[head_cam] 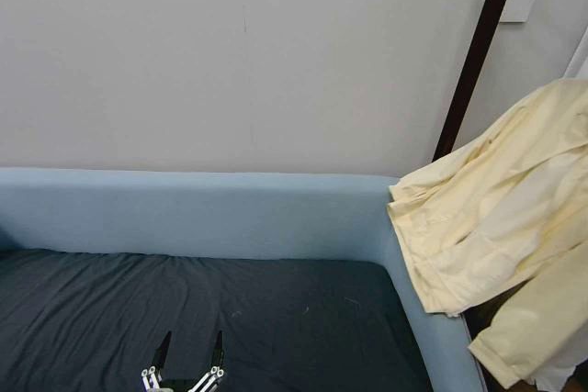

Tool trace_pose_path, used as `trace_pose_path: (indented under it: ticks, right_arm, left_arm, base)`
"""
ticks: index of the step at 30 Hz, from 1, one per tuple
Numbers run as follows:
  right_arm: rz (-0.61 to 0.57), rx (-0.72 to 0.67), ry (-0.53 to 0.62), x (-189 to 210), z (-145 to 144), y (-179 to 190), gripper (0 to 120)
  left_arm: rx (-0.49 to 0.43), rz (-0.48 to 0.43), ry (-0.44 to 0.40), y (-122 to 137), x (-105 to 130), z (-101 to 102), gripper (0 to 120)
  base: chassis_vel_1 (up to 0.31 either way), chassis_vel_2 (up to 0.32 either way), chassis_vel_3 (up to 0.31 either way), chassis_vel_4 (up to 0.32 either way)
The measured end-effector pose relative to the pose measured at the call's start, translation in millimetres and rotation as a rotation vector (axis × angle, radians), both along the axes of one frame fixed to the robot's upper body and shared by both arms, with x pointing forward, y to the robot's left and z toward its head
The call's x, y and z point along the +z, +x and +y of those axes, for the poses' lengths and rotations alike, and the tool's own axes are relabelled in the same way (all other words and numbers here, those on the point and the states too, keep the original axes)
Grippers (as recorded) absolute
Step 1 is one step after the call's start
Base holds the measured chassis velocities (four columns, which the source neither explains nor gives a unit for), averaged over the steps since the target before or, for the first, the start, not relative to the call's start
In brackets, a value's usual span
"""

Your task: Pick up the clothes from the sofa and hang them on the clothes hanger.

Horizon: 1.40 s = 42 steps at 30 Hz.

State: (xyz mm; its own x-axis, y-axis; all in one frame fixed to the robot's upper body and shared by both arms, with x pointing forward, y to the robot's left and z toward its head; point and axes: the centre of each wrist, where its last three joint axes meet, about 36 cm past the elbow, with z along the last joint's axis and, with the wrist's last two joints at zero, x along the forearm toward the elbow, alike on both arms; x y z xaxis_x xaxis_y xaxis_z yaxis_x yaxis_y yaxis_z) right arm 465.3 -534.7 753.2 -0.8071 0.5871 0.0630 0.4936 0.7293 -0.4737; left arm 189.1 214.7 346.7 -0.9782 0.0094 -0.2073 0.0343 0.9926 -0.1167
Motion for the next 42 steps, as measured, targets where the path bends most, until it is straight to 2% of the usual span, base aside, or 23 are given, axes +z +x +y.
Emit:
trace_pose_path:
  ticks: [7,9,17,24,29,42]
  right_arm:
    - [-0.049,0.038,0.036,-33,-17,15,4]
    - [-0.082,0.069,0.012,-44,-21,25,4]
    - [-0.102,0.164,-0.047,-72,-8,61,4]
    - [-0.149,0.212,-0.082,-49,16,96,4]
    - [-0.157,0.218,-0.130,-26,44,120,4]
    - [-0.177,0.126,-0.219,22,56,126,4]
  left_arm:
    - [0.000,0.001,0.000,0,0,0,100]
    - [0.000,0.001,0.000,0,0,0,100]
    - [0.000,0.002,0.000,0,0,0,100]
    - [0.000,0.002,0.000,0,0,0,100]
    - [0.000,0.002,0.000,0,0,0,100]
    - [0.000,0.002,0.000,0,0,0,100]
  base:
    - [0.000,0.000,0.000,0.000]
    - [0.000,0.000,0.000,0.000]
    - [0.000,0.000,0.000,0.000]
    - [0.000,0.000,0.000,0.000]
    - [0.000,0.000,0.000,0.000]
    - [0.000,0.000,0.000,0.000]
